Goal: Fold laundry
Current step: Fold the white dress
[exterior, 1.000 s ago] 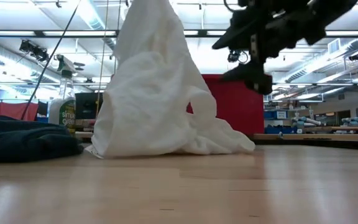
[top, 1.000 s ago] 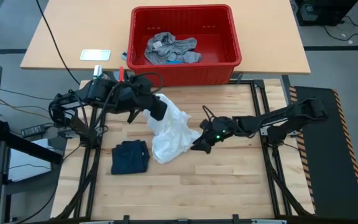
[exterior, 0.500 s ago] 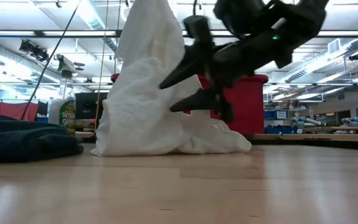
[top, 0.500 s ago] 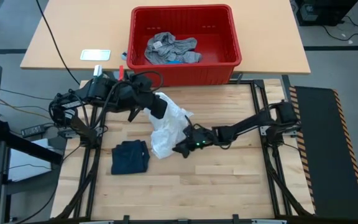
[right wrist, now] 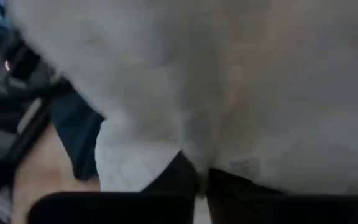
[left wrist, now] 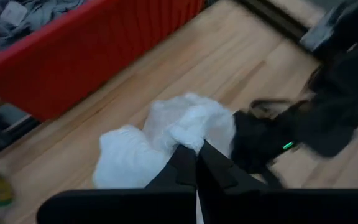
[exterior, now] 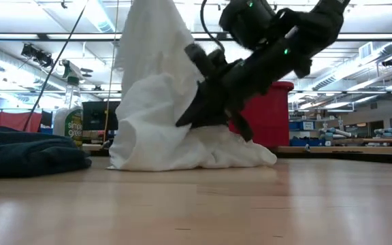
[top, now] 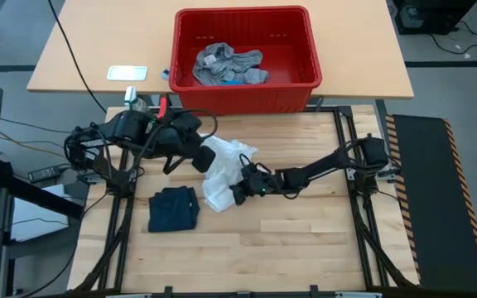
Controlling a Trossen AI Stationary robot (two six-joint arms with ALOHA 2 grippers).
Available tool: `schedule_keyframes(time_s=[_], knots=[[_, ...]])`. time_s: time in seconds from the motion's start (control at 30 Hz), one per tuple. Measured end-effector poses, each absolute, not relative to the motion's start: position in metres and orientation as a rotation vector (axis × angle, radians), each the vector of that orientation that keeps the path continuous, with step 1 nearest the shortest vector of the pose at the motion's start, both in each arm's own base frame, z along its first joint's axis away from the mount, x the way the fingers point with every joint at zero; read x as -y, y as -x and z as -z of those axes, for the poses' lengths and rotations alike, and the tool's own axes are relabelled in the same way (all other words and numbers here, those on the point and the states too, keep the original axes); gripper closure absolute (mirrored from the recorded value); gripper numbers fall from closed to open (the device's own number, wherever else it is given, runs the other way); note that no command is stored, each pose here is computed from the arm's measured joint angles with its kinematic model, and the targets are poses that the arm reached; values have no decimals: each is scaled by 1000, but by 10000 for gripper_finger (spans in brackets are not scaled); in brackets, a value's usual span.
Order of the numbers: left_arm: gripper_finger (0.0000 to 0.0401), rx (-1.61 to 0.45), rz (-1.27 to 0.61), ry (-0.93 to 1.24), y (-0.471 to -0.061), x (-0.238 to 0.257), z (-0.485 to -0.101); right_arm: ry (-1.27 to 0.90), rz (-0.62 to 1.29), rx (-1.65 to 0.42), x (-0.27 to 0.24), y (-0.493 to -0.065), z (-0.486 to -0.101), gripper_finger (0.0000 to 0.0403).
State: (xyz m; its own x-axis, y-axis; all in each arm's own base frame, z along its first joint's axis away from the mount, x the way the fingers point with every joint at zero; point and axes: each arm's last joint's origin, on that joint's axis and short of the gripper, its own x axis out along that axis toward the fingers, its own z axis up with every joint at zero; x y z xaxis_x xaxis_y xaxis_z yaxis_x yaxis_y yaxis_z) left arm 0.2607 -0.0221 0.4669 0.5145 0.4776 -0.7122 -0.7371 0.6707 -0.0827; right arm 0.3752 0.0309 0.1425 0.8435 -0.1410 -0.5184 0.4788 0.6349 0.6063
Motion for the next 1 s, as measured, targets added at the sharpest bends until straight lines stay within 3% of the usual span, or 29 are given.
schedule_keyframes(time_s=[0.1, 0.3, 0.5, 0.73, 1.0], knots=[[401, -759, -696, 327, -260, 27, -466, -755, 333, -489, -40, -364, -165, 392], [401, -917, -343, 185, -254, 53, -465, -446, 286, -646, -54, -306, -233, 395], [401, -944, -160, 55, -245, 85, -465, -149, 43, -687, -64, -227, -334, 395], [401, -898, -28, -97, -227, 115, -470, -277, -135, -440, -54, -146, -444, 395], [401, -692, -27, -122, -217, 135, -486, -443, -462, -273, -42, -91, -506, 395]])
